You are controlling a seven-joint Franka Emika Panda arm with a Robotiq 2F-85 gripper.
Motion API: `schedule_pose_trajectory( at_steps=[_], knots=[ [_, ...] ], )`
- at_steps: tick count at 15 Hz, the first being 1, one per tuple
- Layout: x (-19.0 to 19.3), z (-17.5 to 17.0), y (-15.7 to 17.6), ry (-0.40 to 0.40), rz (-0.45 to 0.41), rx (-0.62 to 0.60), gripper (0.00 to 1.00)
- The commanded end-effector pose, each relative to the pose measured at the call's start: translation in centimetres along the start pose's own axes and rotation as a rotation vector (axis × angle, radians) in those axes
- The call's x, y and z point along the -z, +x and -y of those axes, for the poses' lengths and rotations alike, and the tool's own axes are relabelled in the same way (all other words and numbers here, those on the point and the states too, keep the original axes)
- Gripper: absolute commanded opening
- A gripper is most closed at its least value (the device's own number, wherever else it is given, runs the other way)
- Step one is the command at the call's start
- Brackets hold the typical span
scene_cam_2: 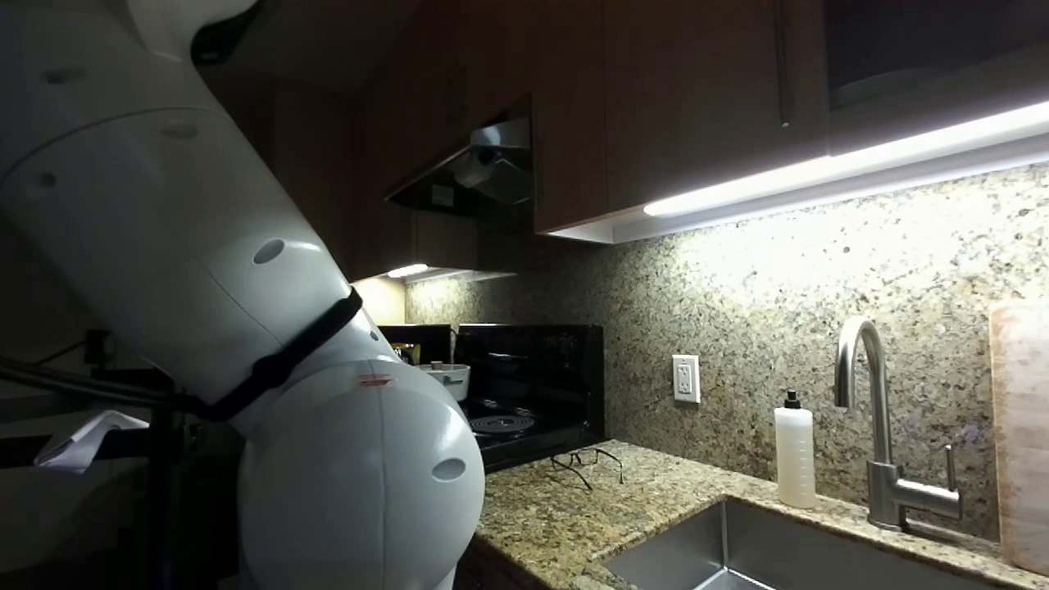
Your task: Open the right door of the cabinet above the sink
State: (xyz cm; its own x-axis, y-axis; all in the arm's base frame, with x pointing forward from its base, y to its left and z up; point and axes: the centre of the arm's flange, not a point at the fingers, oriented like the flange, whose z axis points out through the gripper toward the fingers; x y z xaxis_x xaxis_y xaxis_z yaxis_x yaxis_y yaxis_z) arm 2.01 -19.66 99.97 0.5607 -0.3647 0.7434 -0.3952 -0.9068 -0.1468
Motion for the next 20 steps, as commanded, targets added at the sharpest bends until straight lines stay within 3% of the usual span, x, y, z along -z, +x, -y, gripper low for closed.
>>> schedule_pose_trajectory(
  at_steps=[1, 16, 20],
  knots=[
    [-0.2, -0.2, -0.1, 0.001, 0.009, -0.004, 1.00],
    [0.0, -1.7, 0.0, 0.001, 0.037, -0.015, 1.00],
    [-1.6, -0.3, -0.1, 0.014, 0.077, 0.028, 1.00]
  ],
)
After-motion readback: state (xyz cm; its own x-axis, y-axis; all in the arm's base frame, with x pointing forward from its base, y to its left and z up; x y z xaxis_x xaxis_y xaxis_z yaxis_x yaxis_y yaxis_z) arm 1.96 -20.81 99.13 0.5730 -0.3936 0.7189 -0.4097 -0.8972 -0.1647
